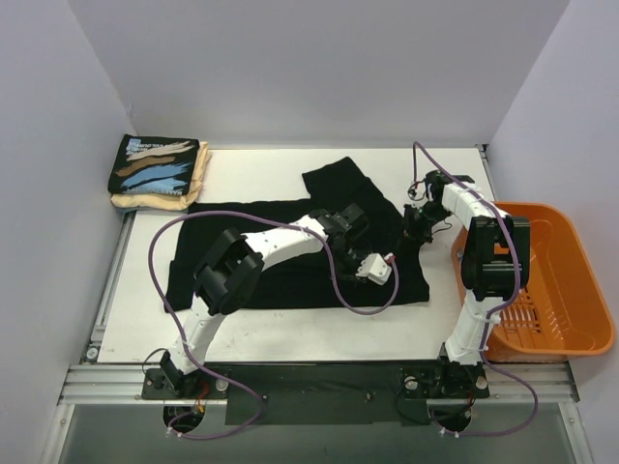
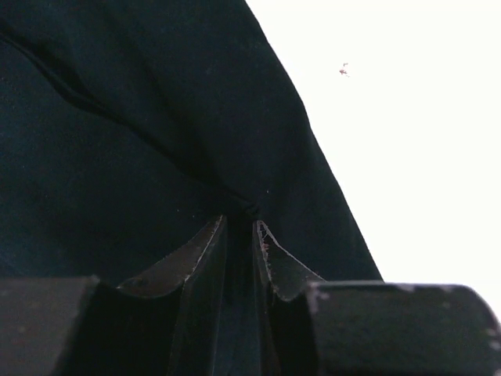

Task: Fold and stack the t-shirts
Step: Fold the flattened tshirt in 1/3 of the way

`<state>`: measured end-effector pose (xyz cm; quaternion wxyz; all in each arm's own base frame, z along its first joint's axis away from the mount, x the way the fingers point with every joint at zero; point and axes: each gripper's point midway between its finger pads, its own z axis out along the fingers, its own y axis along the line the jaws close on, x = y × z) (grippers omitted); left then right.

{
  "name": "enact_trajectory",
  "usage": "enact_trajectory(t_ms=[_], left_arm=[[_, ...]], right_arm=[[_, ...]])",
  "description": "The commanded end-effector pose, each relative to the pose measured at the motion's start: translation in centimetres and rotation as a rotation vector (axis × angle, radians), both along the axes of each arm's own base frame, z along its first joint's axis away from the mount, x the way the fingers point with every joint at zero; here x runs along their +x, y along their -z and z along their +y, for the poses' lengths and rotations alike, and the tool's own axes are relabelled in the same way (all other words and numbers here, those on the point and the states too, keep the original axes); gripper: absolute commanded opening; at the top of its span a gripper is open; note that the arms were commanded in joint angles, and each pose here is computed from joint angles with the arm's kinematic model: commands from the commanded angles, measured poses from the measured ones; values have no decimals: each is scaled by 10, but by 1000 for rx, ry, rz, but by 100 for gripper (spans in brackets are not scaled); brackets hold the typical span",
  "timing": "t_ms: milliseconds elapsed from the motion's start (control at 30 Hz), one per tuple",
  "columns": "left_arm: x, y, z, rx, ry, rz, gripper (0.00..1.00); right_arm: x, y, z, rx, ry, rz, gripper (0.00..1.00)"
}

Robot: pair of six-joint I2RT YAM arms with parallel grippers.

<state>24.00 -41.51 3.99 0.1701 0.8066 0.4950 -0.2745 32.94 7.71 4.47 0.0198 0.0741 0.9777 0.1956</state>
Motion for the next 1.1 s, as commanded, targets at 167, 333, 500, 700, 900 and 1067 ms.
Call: enact_trajectory(t_ms=[167,333,500,700,900,1067], left_arm=[[-13,-21,-8,-34,40,55,0],[-4,-20,9,19,16,43,0],[11,-40,19,3,-22,53,0],[13,-47,28,-7,-35,89,0],[-8,-53,39,16,15,168,0],[-19,-42,52,35,44,209,0]], right_arm=[[-6,-20,-2,3,-4,-28,0],[-8,-22,-3,-1,-2,-27,0],[-13,-29,0,14,0,-23,0],[-34,-29,10,27,-35,34,0],[-56,-27,9,-13,-29,107,0],[-74,-18,1,-56,-32,149,0]])
